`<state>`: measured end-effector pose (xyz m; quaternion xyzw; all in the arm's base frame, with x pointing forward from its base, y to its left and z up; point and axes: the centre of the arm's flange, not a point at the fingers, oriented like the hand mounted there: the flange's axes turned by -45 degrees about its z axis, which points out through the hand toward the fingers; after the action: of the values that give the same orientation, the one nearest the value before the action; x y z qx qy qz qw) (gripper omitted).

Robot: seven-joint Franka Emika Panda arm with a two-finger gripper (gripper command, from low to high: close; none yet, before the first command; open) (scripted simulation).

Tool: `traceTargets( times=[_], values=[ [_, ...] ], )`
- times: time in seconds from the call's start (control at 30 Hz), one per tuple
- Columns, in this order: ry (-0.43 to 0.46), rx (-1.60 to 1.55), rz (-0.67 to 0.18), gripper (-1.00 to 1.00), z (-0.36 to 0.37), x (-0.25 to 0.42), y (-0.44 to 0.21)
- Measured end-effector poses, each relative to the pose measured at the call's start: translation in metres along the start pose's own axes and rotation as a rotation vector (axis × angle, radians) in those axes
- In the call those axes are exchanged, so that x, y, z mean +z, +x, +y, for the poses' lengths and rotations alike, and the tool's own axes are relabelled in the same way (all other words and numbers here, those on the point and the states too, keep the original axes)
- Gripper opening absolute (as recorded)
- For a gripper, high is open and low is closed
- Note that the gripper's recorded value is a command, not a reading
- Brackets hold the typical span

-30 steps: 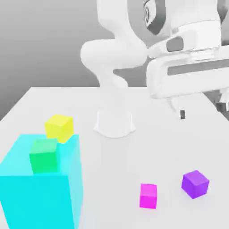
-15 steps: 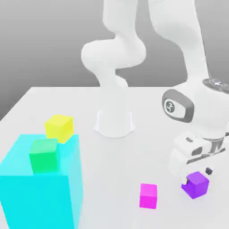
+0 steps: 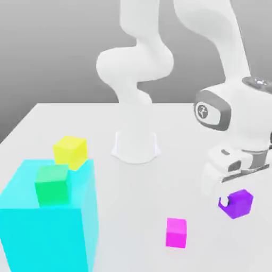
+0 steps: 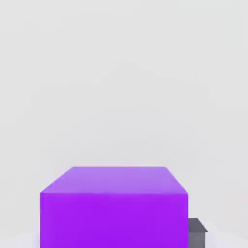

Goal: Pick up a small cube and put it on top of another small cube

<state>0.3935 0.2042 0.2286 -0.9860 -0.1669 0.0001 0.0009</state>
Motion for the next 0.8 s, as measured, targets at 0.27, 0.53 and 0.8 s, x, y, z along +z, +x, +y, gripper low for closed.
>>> traceTargets(
  times=[0.27, 0.53, 0.8],
  values=[
    [0.007, 0.250, 0.001, -1.00, 0.136, -0.090, 0.004],
    [0.007, 0.499, 0.003, -1.00, 0.259, -0.181, -0.054],
    [0.004, 0.663, 0.002, -1.00, 0.320, -0.188, -0.118]
  ],
)
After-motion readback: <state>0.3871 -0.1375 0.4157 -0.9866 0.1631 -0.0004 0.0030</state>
